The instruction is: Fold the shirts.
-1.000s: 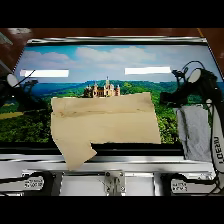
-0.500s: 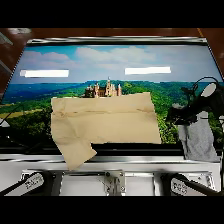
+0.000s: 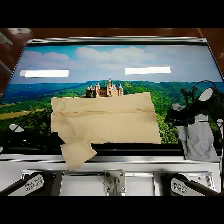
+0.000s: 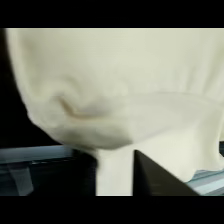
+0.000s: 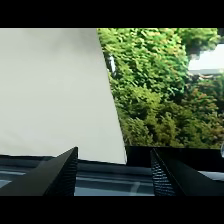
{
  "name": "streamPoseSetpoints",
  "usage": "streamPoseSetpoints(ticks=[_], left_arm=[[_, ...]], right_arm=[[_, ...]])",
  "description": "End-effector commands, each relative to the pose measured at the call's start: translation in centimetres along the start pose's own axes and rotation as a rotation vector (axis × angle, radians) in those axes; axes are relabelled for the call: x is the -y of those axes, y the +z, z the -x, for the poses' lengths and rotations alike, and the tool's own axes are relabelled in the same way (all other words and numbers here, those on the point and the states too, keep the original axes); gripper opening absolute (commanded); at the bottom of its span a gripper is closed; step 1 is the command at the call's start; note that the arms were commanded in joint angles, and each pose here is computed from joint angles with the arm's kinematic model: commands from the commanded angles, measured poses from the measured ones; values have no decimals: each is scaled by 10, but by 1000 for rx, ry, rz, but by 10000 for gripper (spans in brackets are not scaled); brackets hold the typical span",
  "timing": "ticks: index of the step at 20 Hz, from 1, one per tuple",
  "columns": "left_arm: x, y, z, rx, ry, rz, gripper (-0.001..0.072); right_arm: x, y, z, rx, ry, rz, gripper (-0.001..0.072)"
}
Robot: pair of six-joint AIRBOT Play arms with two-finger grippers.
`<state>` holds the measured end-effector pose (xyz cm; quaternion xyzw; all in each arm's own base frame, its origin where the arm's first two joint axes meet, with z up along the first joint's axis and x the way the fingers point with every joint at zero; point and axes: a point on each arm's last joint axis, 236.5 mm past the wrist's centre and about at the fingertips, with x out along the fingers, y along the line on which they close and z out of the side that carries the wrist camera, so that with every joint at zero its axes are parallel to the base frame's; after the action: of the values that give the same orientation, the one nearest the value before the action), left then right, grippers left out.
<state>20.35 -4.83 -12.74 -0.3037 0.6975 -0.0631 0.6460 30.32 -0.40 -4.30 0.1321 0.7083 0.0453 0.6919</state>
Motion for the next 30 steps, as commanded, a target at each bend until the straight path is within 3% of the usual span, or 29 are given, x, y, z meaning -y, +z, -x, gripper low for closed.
streamPoseSetpoints(ticks=[1, 5, 7, 8, 9, 16, 26, 28, 29, 30], left_arm=[[15, 4, -13, 35, -10, -8, 56], [24, -3, -9, 17, -34, -26, 37], [27, -1, -3, 39, -37, -42, 37], [30, 0, 1, 55, -39, -53, 37], [33, 0, 5, 70, -42, -65, 37], [52, -6, 19, 92, -92, -92, 37], [51, -2, 19, 109, -87, -120, 37], [51, 0, 19, 118, -85, -119, 38], [51, 0, 19, 119, -85, -119, 37], [51, 0, 19, 118, -85, -119, 38]], right_arm=[[0, -3, 0, -10, 1, -1, 590], [-6, -46, -16, -163, 71, 39, 592], [-35, -73, -27, -234, 265, 30, 594], [-56, -78, -27, -230, 395, 12, 682], [-66, -78, -28, -212, 476, -14, 683], [-3, -83, -57, -204, 218, -90, 680], [-5, -81, -92, -122, 234, -206, 676], [-9, -72, -92, -84, 253, -222, 491], [-11, -66, -91, -61, 266, -235, 445], [-15, -62, -91, -47, 279, -241, 447]])
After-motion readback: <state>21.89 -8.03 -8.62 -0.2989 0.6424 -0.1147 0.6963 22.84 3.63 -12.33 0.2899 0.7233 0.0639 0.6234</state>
